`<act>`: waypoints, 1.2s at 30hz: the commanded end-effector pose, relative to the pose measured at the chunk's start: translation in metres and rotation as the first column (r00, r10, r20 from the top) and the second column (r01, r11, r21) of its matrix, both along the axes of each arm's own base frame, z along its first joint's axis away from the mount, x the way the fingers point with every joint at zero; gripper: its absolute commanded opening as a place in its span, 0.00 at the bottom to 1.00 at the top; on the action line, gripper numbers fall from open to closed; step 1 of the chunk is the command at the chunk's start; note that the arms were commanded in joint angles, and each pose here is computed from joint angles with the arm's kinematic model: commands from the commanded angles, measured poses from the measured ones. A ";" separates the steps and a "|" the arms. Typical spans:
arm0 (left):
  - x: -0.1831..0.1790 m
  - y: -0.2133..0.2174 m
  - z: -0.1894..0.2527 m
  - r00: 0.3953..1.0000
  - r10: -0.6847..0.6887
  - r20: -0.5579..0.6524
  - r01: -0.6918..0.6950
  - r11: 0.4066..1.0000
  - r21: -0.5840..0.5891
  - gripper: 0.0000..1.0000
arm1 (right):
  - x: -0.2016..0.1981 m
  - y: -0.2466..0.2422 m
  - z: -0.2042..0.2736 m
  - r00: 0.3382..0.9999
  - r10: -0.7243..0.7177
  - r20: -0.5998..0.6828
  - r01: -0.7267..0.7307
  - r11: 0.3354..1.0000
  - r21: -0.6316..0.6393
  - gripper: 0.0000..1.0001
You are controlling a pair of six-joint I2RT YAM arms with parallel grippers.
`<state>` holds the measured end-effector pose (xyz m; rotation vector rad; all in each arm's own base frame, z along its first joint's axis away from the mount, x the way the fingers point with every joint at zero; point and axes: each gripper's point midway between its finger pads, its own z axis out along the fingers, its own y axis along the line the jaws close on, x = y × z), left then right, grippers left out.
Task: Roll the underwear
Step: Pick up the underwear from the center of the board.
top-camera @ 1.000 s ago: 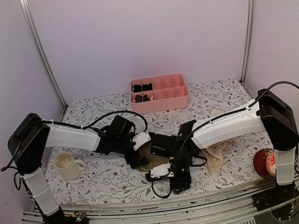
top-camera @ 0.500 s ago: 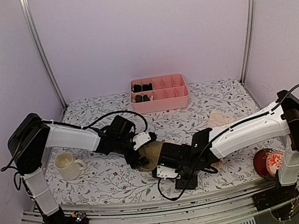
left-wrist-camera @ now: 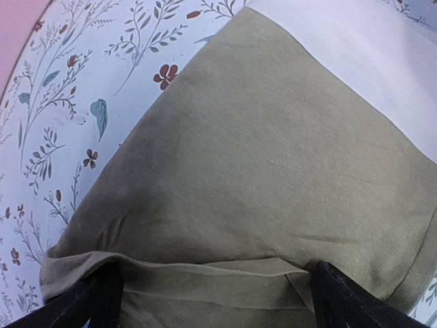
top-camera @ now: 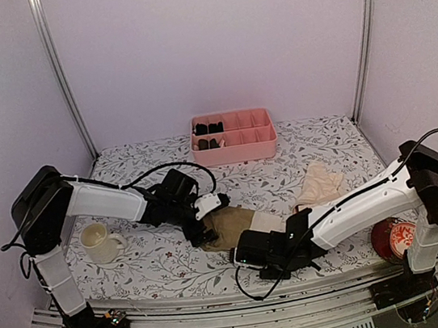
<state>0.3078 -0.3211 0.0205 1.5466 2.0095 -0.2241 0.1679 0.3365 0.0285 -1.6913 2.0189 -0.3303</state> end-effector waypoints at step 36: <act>-0.003 0.013 -0.021 0.999 0.020 -0.043 -0.017 0.997 0.069 0.98 | -0.008 -0.026 -0.049 0.995 -0.099 -0.014 0.094 0.977 -0.192 0.23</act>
